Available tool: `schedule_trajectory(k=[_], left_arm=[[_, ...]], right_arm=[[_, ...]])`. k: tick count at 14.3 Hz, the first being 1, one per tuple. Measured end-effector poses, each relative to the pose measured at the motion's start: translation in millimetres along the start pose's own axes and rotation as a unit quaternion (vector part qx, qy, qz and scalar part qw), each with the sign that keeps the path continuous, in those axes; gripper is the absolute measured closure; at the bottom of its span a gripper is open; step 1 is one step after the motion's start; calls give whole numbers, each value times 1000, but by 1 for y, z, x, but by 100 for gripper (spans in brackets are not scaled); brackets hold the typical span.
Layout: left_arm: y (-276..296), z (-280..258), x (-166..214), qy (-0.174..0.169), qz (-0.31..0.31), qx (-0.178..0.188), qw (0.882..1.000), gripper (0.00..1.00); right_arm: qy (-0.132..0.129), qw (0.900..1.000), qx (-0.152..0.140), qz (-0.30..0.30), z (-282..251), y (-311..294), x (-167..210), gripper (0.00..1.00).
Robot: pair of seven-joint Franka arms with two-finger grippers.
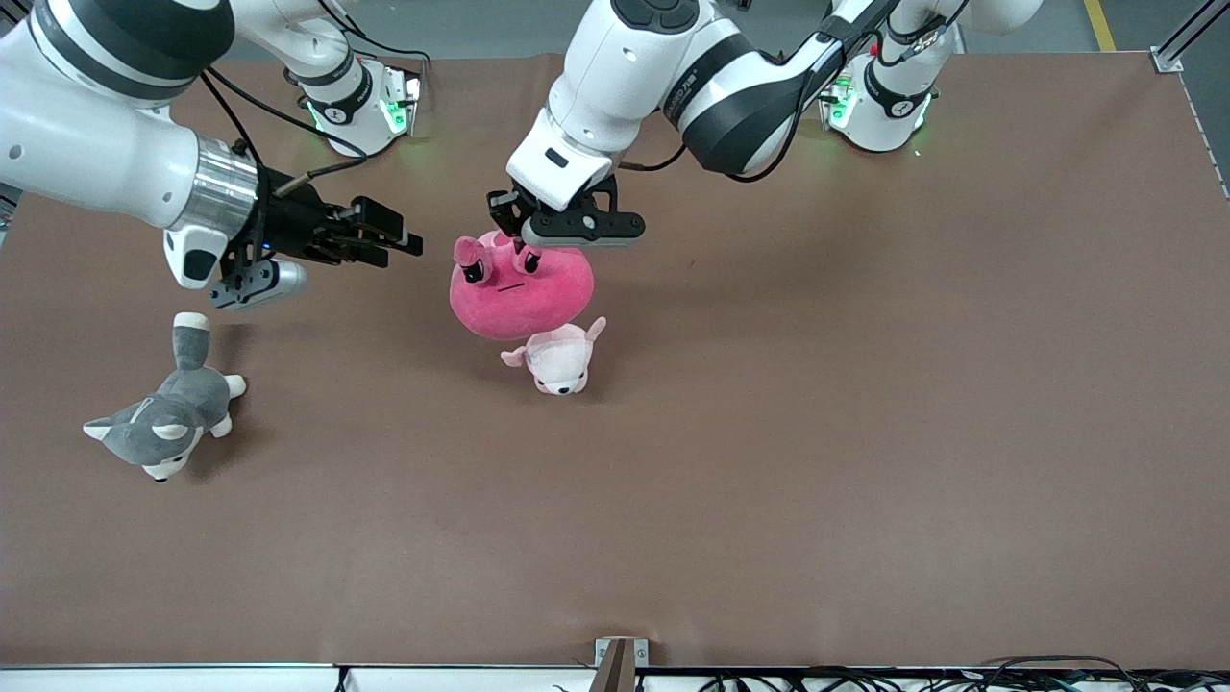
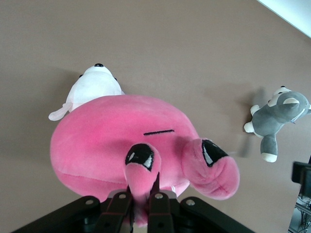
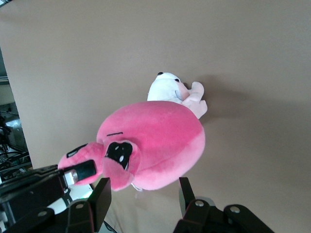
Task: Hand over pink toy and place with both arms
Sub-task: 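Grasp the pink plush with the right gripper while the left gripper holds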
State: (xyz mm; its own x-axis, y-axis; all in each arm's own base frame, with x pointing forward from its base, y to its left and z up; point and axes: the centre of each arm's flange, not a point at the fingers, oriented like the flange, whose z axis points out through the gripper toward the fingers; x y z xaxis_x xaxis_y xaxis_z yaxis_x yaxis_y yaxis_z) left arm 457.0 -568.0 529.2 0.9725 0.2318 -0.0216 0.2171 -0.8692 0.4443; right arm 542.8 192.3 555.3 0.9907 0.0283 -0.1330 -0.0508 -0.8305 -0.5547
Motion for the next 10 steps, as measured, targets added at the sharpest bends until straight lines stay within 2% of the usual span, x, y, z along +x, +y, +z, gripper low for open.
schedule_trajectory(k=[2,10], left_arm=[[1,0,-1,0,1,-1,1000,90],[3,-5,-2,2,2,-5,1000,90]], right_arm=[[-8,1000,1,-4,10,-6,0,35],[-13,1000,-4,-28,53,-36,0,36]])
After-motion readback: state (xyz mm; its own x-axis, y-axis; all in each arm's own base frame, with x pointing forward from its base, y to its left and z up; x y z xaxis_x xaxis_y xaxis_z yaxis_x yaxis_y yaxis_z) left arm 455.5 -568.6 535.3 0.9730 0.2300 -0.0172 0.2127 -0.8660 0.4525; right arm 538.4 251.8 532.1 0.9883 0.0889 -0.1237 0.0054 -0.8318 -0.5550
